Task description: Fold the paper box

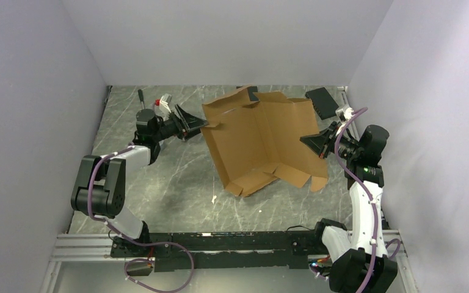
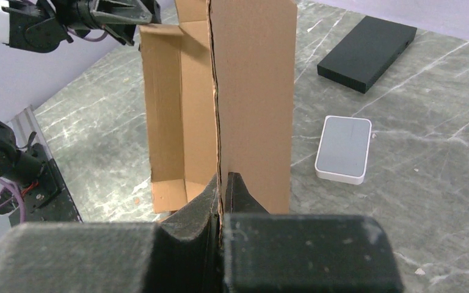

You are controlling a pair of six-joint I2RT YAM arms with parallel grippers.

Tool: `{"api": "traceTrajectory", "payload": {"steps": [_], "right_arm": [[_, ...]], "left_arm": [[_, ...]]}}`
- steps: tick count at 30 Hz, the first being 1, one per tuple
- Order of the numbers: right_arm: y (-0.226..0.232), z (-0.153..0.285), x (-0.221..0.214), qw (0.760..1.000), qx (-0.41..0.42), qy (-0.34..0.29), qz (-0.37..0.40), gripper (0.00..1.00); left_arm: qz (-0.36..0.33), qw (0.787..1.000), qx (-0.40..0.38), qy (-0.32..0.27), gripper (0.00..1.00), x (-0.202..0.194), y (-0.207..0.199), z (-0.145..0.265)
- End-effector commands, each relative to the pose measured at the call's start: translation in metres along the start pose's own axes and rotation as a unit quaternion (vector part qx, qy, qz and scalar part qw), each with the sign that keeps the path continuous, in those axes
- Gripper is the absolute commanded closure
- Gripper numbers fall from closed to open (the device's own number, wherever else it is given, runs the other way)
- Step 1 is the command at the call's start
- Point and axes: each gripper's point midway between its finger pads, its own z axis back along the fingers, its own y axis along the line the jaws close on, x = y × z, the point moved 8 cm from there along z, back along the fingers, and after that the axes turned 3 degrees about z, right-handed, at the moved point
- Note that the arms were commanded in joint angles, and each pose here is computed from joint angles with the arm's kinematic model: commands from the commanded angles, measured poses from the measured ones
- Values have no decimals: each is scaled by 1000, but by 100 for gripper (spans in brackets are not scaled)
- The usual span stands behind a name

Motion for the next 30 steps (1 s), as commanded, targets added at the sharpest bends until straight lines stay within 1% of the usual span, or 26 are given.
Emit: {"api": "traceTrajectory", "payload": {"steps": [1,3,8,12,15,17,18,19,23,26,27,29,30], "right_arm": [[5,-1,9,1000,15,-10,24,100],[5,-1,9,1000,16,-10,24,100],[5,-2,9,1000,17,-9,24,100],[5,-2,9,999,18,-8,26,100],[5,-2,8,999,18,-8,29,100],[5,-2,8,999,17,-8,31,100],[5,-3,8,999,17,-8,31,100],[5,-2,8,999,16,-8,31,100],[6,-2,8,999,17,-8,32,100],[6,-2,8,999,17,-8,32,100],[6,-2,8,999,16,-8,32,100],[6,-2,9,999,14,-8,34,100],[6,-2,9,999,14,-8,34,100]], "left_arm": [[-34,999,31,9,28,1,-10,-3],[-39,998,46,10,30,0,-11,-4],[-55,995,81,11,46,-1,-18,-7],[-90,986,138,16,62,-4,-26,-10],[-132,972,193,24,77,-9,-34,-15],[-163,960,228,18,88,-9,-40,-17],[-174,955,238,20,95,-10,-42,-19],[-185,951,248,19,100,-12,-43,-20],[-227,931,285,11,100,-16,-51,-24],[-240,927,287,7,100,-18,-58,-26],[-239,928,285,5,92,-18,-61,-26],[-237,932,276,-3,64,-19,-66,-25],[-234,934,269,-7,53,-20,-69,-23]]}}
